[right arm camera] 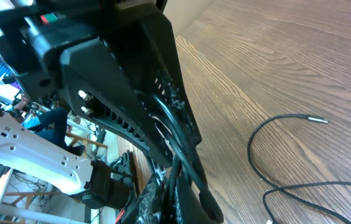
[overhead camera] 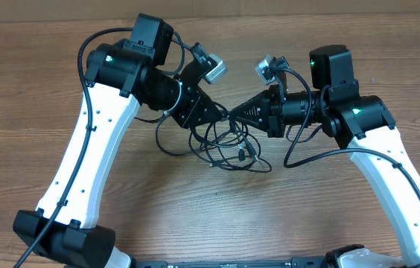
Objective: Untangle cables
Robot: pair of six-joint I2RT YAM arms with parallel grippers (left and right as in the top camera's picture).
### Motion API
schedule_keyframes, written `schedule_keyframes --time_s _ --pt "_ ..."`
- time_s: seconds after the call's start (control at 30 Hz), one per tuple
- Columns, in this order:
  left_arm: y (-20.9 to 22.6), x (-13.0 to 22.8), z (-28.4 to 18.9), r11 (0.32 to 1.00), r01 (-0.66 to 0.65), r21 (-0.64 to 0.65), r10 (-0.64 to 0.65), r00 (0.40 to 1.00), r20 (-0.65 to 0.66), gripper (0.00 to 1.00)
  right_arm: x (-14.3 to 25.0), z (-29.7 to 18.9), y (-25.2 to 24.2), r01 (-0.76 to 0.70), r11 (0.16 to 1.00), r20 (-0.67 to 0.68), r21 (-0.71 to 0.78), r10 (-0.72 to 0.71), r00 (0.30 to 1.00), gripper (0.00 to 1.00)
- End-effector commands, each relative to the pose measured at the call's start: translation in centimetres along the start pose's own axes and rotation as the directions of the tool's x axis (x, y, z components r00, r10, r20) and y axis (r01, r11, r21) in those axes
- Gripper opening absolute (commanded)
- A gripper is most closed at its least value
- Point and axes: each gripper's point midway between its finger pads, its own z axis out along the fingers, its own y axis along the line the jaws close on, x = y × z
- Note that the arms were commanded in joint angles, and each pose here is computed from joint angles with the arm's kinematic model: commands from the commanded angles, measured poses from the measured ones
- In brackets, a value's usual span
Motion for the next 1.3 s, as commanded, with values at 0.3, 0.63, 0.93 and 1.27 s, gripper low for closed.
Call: schedule_keyframes --time_s 0.3,0.63,0.93,1.27 --pt "0.2 0.9 0.2 0.999 -0.031 -0.021 0.030 0.998 -0.054 0.21 -1.0 -0.2 1.0 0.021 0.999 0.029 -0.027 -0.021 0.999 0.04" --pt "2.8 2.3 -0.2 0.984 0.016 -0.179 -0.038 0.992 -0.124 0.20 1.9 -0.4 -1.7 -0.116 0.983 -0.056 0.144 0.125 0.991 0.08" --pt "7.6 3.1 -2.0 0.851 0.265 -0.453 -0.317 0.948 -0.041 0.41 7.1 -4.4 -8.8 -0.361 0.678 0.001 0.640 0.469 0.883 0.35" --pt "8.7 5.8 -3.0 0.703 0.429 -0.567 -0.522 0.853 -0.002 0.44 10.8 -8.3 -10.7 -0.450 0.349 0.154 0.822 0.624 0.766 0.41"
